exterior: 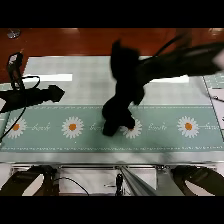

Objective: Fold the shirts.

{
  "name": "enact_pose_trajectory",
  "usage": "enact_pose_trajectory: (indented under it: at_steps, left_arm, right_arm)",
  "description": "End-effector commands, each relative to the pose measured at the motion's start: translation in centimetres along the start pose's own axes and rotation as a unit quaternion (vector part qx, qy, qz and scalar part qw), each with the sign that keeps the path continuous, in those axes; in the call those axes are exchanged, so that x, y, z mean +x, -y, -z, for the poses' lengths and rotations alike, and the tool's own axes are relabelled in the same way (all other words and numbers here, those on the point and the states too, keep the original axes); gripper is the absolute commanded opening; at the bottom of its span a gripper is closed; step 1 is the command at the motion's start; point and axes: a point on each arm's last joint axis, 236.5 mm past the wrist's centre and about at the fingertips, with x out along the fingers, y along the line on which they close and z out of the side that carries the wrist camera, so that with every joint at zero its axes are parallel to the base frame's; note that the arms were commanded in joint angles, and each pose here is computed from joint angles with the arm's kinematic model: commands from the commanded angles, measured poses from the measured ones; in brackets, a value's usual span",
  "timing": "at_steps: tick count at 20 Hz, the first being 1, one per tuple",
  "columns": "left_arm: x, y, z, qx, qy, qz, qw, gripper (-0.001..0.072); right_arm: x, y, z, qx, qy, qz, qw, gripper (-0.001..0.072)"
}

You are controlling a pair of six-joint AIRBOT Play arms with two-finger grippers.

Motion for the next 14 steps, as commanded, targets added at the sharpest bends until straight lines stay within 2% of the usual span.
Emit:
enact_pose_trajectory:
  at_steps: [1, 4, 5, 6, 7, 9, 11, 13, 14]
  left_arm:
    - [0.1, -1.0, -0.8, -0.001, 0.013, -0.011, 1.000, 0.0701]
    - [0.1, -1.0, -0.8, -0.001, 0.013, -0.010, 1.000, 0.0702]
    - [0.1, -1.0, -0.8, 0.000, 0.013, -0.011, 1.000, 0.0701]
    - [0.1, -1.0, -0.8, 0.000, 0.014, -0.011, 1.000, 0.0702]
    - [0.2, -1.0, -0.8, 0.000, 0.015, -0.010, 1.000, 0.0702]
    - [0.2, -0.8, 0.2, 0.004, -0.008, -0.007, 1.000, 0.0702]
    - [0.0, -1.1, 2.3, 0.001, -0.054, -0.010, 0.999, 0.0702]
    - [-0.4, -2.1, 5.9, -0.017, -0.135, -0.016, 0.991, 0.0702]
    - [-0.7, -2.5, 8.0, -0.027, -0.183, -0.019, 0.983, 0.0702]
  right_arm:
    - [11.9, -3.5, 7.7, 0.048, -0.124, -0.062, 0.989, 0.0031]
    - [17.8, -6.3, 11.3, 0.088, -0.168, -0.102, 0.977, 0.0031]
    - [18.5, -6.8, 11.8, 0.107, -0.177, -0.117, 0.971, 0.0057]
    - [18.5, -6.8, 11.9, 0.121, -0.184, -0.124, 0.968, 0.0299]
    - [17.8, -6.0, 11.7, 0.118, -0.186, -0.123, 0.968, 0.0626]
    - [15.1, -3.2, 10.4, 0.115, -0.184, -0.107, 0.970, 0.0634]
    - [10.1, 1.7, 7.8, 0.102, -0.154, -0.058, 0.981, 0.0634]
    - [3.4, 9.8, 5.9, 0.102, -0.110, 0.066, 0.987, 0.0633]
    - [-0.4, 14.3, 6.1, 0.118, -0.095, 0.139, 0.979, 0.0633]
